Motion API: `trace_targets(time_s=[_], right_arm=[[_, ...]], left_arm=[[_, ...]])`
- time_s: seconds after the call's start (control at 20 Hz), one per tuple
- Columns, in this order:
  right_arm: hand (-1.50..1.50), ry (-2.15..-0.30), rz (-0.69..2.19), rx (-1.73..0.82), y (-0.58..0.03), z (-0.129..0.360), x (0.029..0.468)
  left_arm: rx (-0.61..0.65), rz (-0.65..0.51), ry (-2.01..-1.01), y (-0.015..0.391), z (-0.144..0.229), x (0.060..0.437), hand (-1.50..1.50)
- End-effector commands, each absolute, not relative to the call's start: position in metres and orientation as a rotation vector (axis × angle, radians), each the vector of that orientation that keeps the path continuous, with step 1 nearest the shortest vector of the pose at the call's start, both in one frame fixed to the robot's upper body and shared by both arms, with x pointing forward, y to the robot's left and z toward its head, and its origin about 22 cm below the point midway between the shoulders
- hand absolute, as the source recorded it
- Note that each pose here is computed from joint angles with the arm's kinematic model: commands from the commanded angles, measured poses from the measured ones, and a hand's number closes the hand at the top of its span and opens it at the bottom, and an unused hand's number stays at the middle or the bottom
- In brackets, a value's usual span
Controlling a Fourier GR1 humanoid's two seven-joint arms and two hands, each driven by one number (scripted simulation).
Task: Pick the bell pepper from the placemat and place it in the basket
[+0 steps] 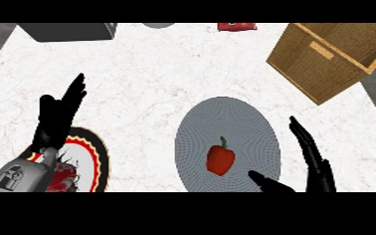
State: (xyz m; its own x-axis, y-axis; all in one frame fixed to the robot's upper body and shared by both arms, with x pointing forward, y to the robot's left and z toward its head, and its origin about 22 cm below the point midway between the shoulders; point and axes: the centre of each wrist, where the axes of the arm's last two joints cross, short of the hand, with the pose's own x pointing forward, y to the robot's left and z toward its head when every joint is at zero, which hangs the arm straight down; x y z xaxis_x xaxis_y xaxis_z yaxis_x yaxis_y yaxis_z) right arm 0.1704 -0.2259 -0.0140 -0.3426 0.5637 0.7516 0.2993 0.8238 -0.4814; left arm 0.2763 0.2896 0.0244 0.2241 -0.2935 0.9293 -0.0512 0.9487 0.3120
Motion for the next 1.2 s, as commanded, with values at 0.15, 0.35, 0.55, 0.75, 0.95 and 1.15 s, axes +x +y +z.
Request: trace_targets(time_s=[0.15,0.35,0.55,0.75,0.95,1.15], right_arm=[[-1.50,-1.548,0.768,-0.626,-0.261,0.006,0.116],[-1.50,-1.471,0.842,-0.535,-0.236,0.054,0.099],[-1.50,-1.401,0.855,-0.506,-0.218,0.109,0.078],[-1.50,-1.386,0.792,-0.570,-0.206,0.148,0.076],[-1.50,-1.417,0.710,-0.598,-0.195,0.140,0.090],[-1.50,-1.420,0.680,-0.676,-0.186,0.125,0.092]], left_arm=[[0.312,-0.166,-1.353,0.289,0.036,0.286,0.00],[0.289,-0.196,-1.345,0.282,0.030,0.280,0.00],[0.290,-0.180,-1.344,0.287,0.033,0.291,0.00],[0.256,-0.221,-1.346,0.271,0.015,0.280,0.00],[0.260,-0.198,-1.365,0.281,0.017,0.287,0.00],[0.275,-0.213,-1.353,0.277,0.022,0.289,0.00]])
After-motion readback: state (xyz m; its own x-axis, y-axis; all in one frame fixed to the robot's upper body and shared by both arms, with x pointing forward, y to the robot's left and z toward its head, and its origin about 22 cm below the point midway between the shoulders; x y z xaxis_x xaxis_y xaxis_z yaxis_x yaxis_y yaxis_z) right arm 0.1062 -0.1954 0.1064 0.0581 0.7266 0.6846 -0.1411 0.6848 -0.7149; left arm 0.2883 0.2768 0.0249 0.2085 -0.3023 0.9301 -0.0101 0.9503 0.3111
